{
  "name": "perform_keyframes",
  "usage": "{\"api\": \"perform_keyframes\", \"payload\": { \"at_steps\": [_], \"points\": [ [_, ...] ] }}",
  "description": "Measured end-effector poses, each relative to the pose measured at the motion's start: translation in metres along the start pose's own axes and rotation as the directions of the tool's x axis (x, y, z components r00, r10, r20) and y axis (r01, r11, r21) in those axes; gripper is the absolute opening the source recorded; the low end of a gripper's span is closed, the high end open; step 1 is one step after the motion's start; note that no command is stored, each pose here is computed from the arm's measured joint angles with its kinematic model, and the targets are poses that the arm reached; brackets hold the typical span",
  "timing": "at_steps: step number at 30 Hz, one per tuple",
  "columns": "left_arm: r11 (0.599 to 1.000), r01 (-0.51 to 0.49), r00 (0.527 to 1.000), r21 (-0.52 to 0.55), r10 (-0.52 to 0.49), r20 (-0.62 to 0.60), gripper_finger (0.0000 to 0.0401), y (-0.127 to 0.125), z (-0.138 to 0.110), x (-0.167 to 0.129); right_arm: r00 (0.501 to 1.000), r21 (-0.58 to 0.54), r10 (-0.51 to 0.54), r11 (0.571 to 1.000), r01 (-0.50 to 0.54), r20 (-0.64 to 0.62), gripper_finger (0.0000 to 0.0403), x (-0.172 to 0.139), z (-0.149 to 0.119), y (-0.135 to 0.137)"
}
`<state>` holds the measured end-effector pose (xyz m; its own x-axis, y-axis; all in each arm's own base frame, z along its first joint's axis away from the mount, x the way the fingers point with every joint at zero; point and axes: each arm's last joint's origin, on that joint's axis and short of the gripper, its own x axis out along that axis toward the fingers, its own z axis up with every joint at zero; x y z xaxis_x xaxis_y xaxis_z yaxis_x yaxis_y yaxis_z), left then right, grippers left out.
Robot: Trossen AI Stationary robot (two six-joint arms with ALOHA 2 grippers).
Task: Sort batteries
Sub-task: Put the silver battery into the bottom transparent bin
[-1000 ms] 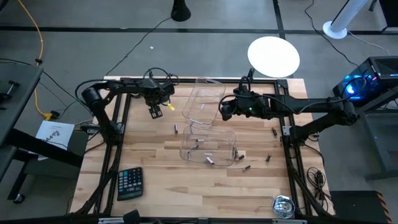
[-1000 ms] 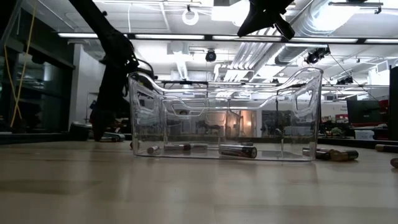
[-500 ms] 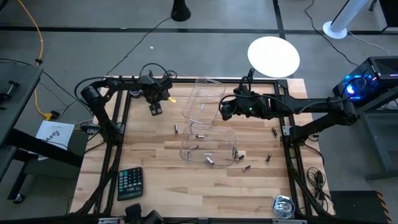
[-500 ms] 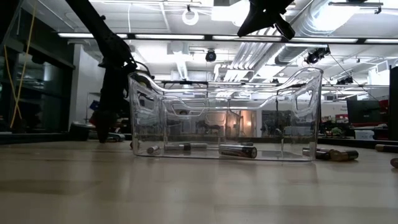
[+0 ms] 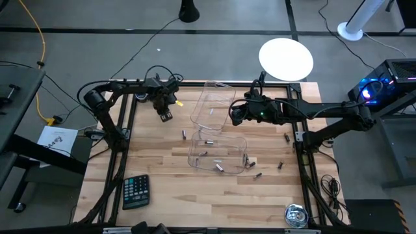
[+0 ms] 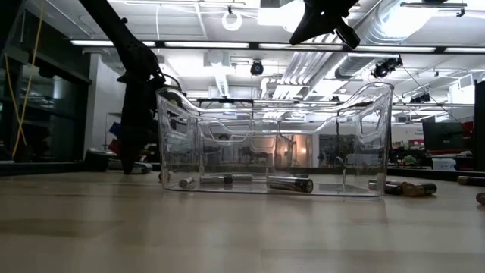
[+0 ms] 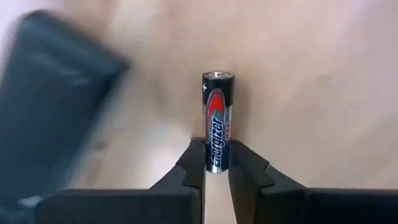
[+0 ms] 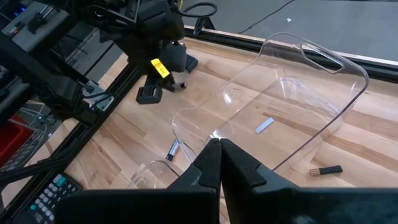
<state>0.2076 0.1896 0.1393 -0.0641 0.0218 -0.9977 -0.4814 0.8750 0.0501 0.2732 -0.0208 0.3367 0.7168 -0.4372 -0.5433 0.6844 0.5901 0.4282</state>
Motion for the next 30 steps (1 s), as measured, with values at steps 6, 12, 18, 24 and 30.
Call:
{"api": "perform_keyframes", "payload": {
  "at_steps": [6, 12, 18, 24, 30],
  "points": [
    [0.997, 0.06, 0.97, 0.046, -0.069, 0.234, 0.0031, -0.022, -0.007, -0.051, 1.0, 0.002, 0.004, 1.0, -0.004, -0.008, 0.0, 0.0, 0.0, 0.0],
    [0.965, 0.1, 0.793, 0.244, -0.225, 0.566, 0.003, -0.076, -0.026, -0.12, 1.0, -0.004, 0.004, 1.0, -0.004, -0.008, 0.0, 0.0, 0.0, 0.0],
    [0.88, 0.115, 0.603, 0.46, -0.43, 0.672, 0.003, -0.153, -0.045, -0.154, 1.0, -0.005, 0.003, 1.0, -0.003, -0.008, 0.0, 0.0, 0.0, 0.0],
    [0.855, 0.087, 0.539, 0.512, -0.472, 0.698, 0.007, -0.214, -0.044, -0.147, 1.0, 0.003, -0.006, 1.0, 0.006, -0.002, 0.0, 0.001, 0.002, -0.002],
    [0.885, 0.075, 0.622, 0.459, -0.401, 0.672, 0.0168, -0.22, -0.031, -0.135, 1.0, 0.003, -0.004, 1.0, 0.004, -0.005, 0.0, 0.001, 0.002, -0.002]
  ]
}}
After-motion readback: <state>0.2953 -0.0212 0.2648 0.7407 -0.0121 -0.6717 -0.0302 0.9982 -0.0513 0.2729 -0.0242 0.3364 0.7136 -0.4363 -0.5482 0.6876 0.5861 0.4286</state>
